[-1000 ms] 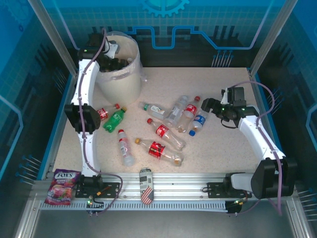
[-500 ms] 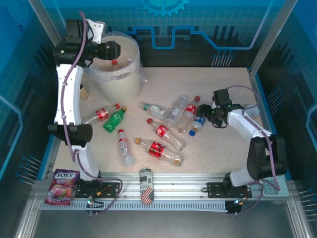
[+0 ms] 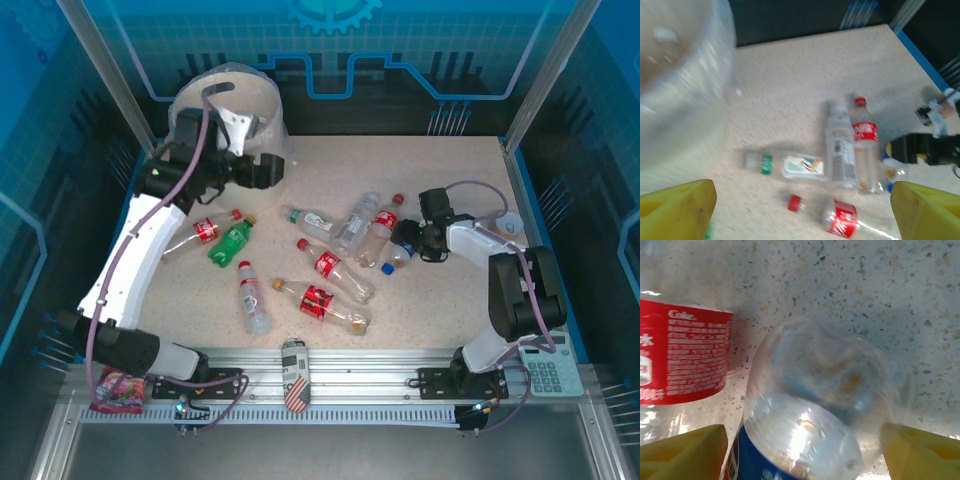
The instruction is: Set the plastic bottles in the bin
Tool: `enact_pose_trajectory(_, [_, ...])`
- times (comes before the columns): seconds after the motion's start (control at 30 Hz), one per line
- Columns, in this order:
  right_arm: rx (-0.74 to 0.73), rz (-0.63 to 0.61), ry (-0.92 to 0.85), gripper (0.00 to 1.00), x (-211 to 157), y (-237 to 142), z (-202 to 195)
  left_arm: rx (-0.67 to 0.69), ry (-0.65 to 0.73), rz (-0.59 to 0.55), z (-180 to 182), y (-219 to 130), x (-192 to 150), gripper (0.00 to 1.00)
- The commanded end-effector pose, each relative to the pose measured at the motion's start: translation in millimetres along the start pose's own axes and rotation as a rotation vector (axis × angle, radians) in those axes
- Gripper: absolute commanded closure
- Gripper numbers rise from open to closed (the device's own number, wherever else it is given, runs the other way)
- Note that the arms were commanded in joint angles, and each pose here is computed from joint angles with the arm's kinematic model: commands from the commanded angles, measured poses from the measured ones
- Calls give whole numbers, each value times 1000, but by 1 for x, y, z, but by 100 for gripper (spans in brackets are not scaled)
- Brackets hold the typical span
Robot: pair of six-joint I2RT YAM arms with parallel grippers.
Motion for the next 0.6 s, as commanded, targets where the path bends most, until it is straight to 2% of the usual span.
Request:
enact_pose_trajectory(0.0, [21,8,6,20,-2,13,8,-105,-136,-26,-27,28,-14,9])
enact_pose_trajectory(0.17, [-6,10,-2,26,-1,20,4,-202,-238,63,-71,66,-60,9])
enact_pose_trajectory(0.33, [-1,-6,-8,33,0,15,4,-253,-313,122,-95,96,-93,9])
enact_pose_trajectory(0.43, [8,-27,-25,37,3,5,6,-266,-317,150,-104,108,-98,9])
enact_pose_trajectory(0.57, [45,-35,-25,38,6,-11,8,-346,-346,127,-116,117,-89,8])
Point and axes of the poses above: each hand's point on the last joint's axis, 136 mm out from that joint toward the fingers, its own y axis out along the fingers, its own z axis along the line the jaws close on, x = y × z, the point moved 1 cm from there along -y, back along the fingers, and after that the axes turned 14 degrees about y, right-handed, at the moved point
